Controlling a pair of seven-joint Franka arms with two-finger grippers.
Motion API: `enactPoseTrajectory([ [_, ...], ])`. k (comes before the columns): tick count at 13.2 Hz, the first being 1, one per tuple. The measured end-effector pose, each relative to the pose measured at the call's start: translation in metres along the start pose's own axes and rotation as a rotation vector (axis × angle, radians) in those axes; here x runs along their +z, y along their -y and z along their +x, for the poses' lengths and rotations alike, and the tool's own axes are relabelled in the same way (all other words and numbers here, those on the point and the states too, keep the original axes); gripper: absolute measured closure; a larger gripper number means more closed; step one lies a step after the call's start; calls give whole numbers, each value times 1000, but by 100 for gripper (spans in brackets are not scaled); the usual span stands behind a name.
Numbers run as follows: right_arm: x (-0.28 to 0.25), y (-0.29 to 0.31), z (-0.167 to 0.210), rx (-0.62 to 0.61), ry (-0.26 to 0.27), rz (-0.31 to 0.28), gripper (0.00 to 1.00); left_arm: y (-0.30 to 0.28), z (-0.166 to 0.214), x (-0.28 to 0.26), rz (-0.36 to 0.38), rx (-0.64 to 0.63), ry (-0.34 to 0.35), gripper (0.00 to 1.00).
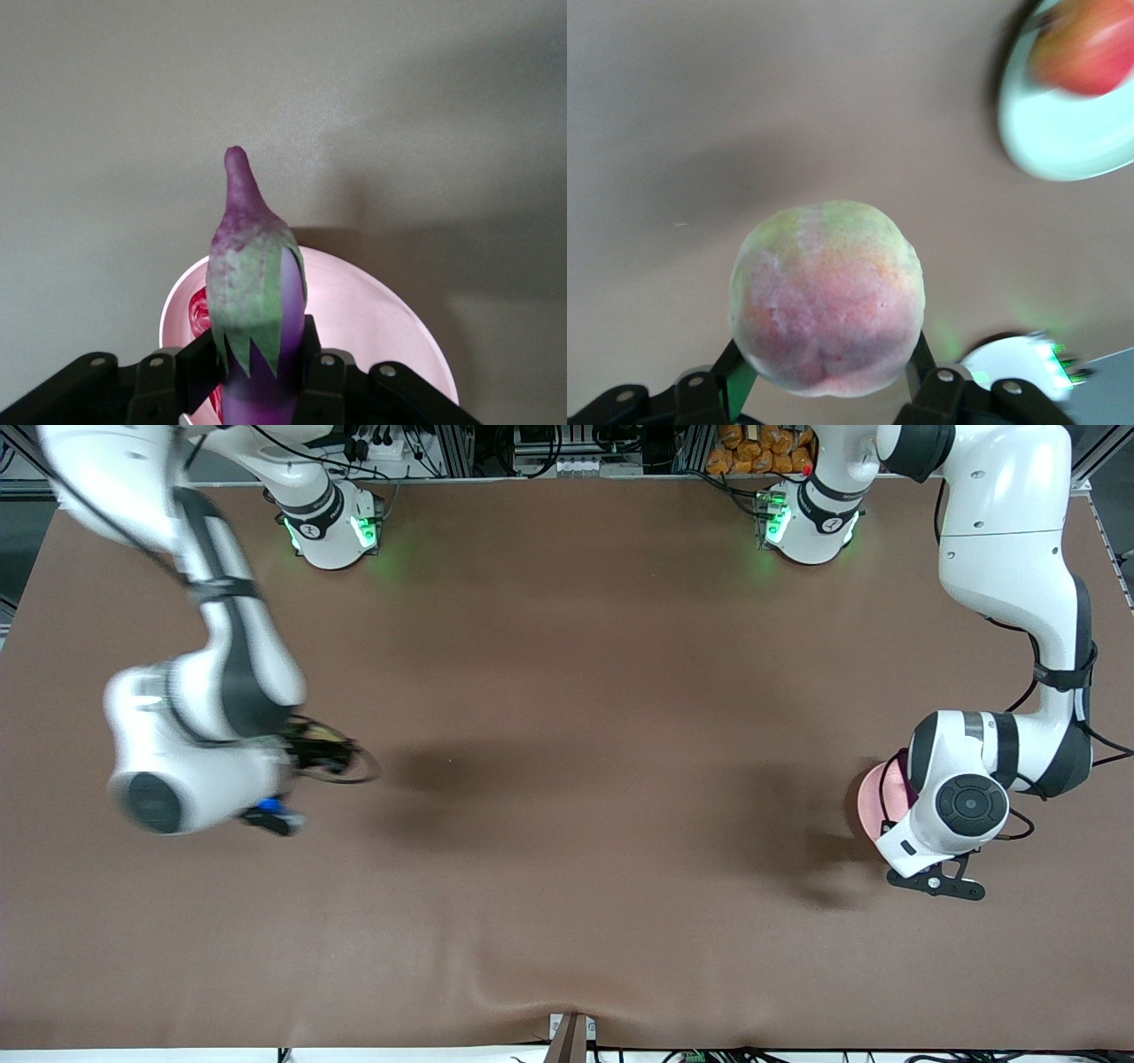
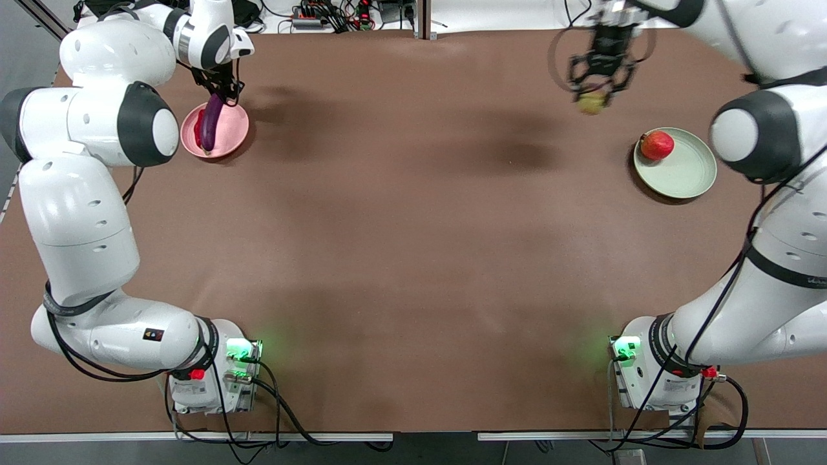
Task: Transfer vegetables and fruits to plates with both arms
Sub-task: 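Lower the eggplant onto the pink plate while the right gripper places the peach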
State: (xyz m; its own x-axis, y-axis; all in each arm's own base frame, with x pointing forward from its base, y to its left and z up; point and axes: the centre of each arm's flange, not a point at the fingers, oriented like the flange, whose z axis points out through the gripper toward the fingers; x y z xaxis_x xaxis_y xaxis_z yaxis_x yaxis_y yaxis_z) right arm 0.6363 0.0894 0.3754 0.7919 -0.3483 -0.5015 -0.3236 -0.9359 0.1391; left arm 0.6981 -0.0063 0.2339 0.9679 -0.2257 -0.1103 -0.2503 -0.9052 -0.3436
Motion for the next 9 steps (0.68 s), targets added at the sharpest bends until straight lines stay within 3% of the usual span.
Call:
enactPoseTrajectory([
  [6,19,-164,56,-99,57,-35,28,-12,0,17,-6,17,24,65],
  [9,42,-213,75,-129,59,-7,28,-18,-1,31,-8,25,43,65],
])
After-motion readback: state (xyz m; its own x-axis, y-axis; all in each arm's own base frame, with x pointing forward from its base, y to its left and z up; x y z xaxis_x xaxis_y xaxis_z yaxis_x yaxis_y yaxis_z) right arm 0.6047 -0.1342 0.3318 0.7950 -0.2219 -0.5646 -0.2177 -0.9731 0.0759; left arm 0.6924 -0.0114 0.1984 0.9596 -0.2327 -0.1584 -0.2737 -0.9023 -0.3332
